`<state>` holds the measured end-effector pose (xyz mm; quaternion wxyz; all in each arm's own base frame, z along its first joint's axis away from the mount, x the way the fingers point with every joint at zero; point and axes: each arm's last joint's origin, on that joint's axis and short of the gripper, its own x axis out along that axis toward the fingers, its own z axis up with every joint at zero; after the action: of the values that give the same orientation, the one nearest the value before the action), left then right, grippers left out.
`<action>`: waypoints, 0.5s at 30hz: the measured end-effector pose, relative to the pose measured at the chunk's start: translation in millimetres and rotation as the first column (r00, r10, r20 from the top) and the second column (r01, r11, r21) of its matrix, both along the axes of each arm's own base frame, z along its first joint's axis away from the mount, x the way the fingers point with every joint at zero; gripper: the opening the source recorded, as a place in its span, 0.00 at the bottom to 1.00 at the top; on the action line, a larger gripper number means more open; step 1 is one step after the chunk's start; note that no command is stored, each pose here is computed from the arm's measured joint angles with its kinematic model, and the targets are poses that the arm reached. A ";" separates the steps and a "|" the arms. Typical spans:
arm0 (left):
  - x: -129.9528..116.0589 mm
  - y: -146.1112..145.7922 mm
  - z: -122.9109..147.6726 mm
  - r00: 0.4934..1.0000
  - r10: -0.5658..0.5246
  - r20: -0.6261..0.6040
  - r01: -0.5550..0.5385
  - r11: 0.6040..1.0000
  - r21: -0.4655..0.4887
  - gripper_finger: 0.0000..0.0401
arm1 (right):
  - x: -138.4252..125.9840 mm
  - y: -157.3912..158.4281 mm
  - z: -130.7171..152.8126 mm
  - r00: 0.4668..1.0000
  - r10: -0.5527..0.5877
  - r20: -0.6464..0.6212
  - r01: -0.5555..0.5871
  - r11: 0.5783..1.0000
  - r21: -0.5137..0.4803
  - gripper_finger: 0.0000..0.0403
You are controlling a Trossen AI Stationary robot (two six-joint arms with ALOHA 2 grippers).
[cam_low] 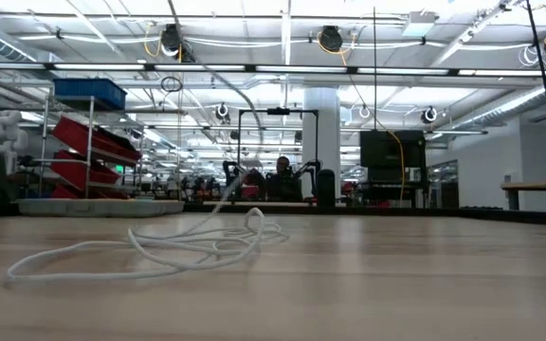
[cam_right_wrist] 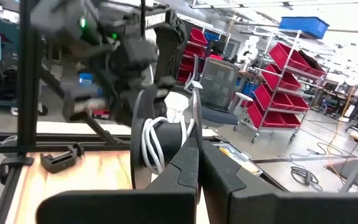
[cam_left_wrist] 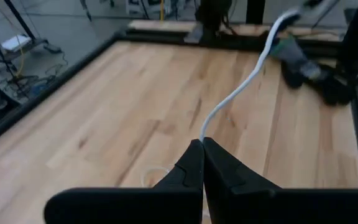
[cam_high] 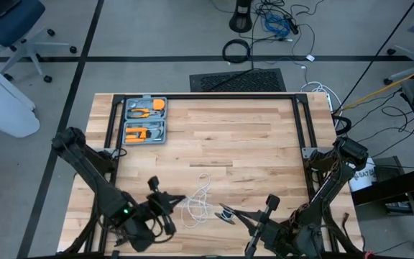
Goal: Coil cords
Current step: Coil the white wire on the spool
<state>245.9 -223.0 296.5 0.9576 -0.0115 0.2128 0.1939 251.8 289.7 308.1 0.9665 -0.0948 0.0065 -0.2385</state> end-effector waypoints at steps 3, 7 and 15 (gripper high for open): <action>-7.3 9.7 18.5 0.999 -0.009 0.031 0.009 1.000 -0.012 0.00 | 3.3 -1.8 -1.9 1.000 0.006 0.000 -0.006 1.000 0.005 0.00; -14.8 22.2 37.1 0.997 0.000 0.073 0.002 1.000 -0.025 0.00 | 7.7 -2.4 -3.4 0.997 0.075 0.006 -0.075 0.997 0.000 0.00; -18.5 25.3 43.5 0.994 0.025 0.110 -0.023 1.000 -0.020 0.00 | 17.8 -10.8 -10.3 0.998 0.043 -0.039 -0.045 0.998 -0.037 0.00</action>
<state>227.4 -197.7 339.9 0.9653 -0.0335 0.1611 0.2026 269.6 278.9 297.8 0.9692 -0.1178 0.0183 -0.2154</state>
